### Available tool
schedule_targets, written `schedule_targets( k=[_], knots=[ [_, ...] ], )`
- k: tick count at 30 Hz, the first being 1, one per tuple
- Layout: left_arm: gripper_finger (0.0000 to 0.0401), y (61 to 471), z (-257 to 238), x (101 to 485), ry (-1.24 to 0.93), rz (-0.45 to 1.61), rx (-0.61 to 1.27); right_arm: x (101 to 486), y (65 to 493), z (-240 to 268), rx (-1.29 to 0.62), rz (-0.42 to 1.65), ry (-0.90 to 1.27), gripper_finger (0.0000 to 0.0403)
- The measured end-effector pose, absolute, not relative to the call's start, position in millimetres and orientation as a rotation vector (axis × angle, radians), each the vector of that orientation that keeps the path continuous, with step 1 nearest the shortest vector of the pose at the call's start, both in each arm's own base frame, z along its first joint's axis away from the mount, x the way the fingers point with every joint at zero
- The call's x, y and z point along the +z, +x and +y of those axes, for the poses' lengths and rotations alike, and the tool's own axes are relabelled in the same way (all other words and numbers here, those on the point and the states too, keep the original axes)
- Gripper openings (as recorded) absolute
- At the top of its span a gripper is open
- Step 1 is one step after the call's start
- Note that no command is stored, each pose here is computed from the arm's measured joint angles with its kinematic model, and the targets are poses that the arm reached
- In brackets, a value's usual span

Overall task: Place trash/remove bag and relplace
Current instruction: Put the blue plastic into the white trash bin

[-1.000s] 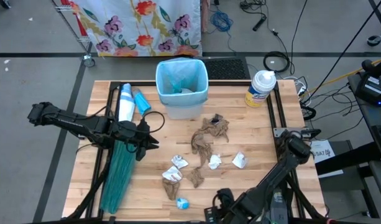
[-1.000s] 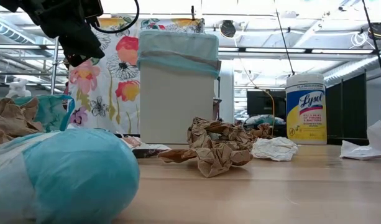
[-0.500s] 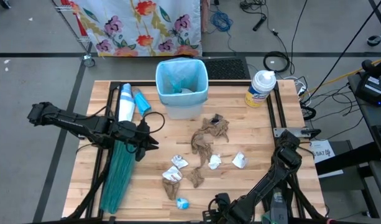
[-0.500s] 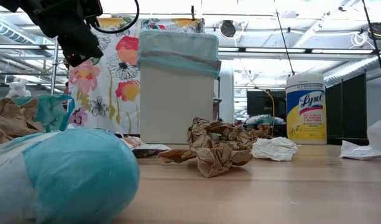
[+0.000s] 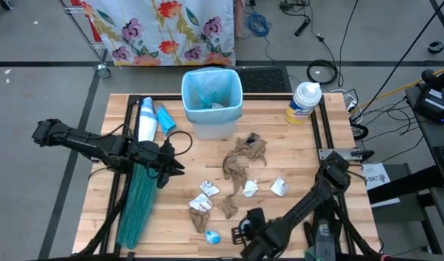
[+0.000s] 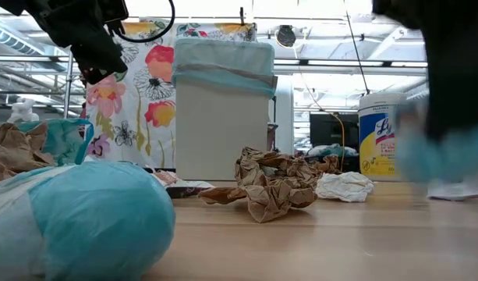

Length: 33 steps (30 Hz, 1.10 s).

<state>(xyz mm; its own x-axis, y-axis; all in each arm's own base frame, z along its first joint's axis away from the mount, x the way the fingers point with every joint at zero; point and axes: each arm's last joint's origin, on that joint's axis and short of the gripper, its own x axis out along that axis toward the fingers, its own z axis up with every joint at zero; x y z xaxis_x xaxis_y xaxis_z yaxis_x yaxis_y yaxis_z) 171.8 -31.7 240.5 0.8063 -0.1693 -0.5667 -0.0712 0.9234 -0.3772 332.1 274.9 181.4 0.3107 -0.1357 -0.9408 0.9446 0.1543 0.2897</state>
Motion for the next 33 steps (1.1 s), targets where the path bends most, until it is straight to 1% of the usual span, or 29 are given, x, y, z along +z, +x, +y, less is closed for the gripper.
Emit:
schedule_targets(
  k=[4, 9, 13, 21, 24, 28, 33],
  knots=[
    [0.0109, 171.9, -30.8, 240.5, -0.397, 0.633, -0.049, 212.4, 333.4, 250.0, -0.931, 0.952, 1.063, 0.0011],
    [0.0109, 172.7, -26.7, 240.4, -0.407, 0.629, -0.025, 259.5, 329.9, 213.2, -0.875, 0.917, 0.985, 0.0010],
    [0.0109, 173.4, -21.6, 240.5, -0.413, 0.623, 0.002, 296.9, 324.1, 178.0, -0.864, 0.806, 0.926, 0.0009],
    [0.0109, 175.0, -11.2, 241.3, -0.432, 0.600, 0.056, 363.4, 315.3, 103.3, -0.776, 0.597, 0.720, 0.0009],
    [0.0109, 176.6, -7.5, 243.6, -0.447, 0.567, 0.072, 382.2, 317.7, 71.1, -0.736, 0.546, 0.625, 0.0009],
    [0.0109, 178.1, -5.0, 245.9, -0.453, 0.537, 0.079, 408.3, 323.6, 26.5, -0.697, 0.418, 0.502, 0.0012],
    [0.0109, 178.6, -5.0, 246.9, -0.454, 0.525, 0.077, 424.6, 337.7, -32.3, -0.681, 0.300, 0.350, 0.0014]
  ],
)
